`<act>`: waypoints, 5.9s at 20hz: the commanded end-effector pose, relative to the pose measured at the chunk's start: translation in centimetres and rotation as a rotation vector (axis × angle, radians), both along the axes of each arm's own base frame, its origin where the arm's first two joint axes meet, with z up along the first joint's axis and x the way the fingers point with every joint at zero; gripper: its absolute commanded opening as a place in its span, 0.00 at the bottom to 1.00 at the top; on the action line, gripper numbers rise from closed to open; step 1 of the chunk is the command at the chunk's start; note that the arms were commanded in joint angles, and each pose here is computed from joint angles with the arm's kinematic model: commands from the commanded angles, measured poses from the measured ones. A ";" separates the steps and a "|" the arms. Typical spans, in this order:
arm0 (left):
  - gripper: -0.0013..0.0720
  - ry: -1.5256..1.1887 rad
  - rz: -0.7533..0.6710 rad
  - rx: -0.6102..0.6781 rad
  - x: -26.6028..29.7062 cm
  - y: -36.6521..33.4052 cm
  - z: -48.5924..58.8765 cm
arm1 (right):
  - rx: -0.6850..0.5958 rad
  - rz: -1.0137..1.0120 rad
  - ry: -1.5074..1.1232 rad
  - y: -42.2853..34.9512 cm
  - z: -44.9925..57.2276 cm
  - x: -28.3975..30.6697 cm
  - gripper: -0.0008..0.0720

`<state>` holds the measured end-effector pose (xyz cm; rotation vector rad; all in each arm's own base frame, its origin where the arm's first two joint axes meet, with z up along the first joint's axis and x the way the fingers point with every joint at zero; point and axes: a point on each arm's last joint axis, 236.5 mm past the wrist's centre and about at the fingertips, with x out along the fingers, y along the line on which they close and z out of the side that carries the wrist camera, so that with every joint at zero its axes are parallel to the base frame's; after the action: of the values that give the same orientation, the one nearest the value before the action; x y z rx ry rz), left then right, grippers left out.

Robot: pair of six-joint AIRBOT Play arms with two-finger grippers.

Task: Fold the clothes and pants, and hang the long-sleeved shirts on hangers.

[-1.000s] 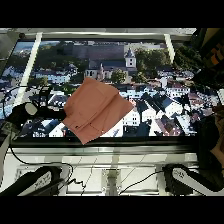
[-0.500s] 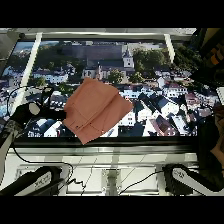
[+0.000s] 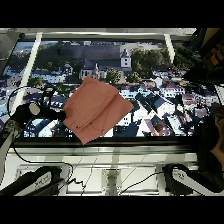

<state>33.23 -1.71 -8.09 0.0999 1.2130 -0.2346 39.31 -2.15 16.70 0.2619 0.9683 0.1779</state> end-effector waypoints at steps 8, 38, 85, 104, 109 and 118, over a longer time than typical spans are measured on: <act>0.57 0.007 -0.019 0.017 -0.2 0.2 -0.2 | -0.007 -0.005 -0.024 0.1 0.3 0.6 0.77; 0.04 -0.267 -0.058 -0.060 6.5 -1.8 10.5 | 0.545 0.069 0.379 21.0 -23.3 -10.1 0.58; 0.04 -0.710 0.264 -0.291 18.8 -6.3 13.6 | 0.248 0.007 0.191 12.9 -15.4 0.0 0.02; 0.98 -0.680 0.023 -0.315 21.7 -16.8 13.3 | 0.292 0.027 0.268 22.7 -21.2 -14.0 0.96; 0.97 -0.516 -0.107 -0.179 18.0 -12.2 13.2 | 0.233 -0.139 0.132 15.6 -18.4 -7.7 0.96; 0.93 0.176 -0.064 -0.321 7.3 -6.8 2.1 | 0.196 -0.378 0.027 4.5 -16.0 -3.7 0.96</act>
<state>44.30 -8.08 -3.92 -0.0873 1.1613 -0.3988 35.15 4.29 0.35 0.6365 0.9364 -0.0466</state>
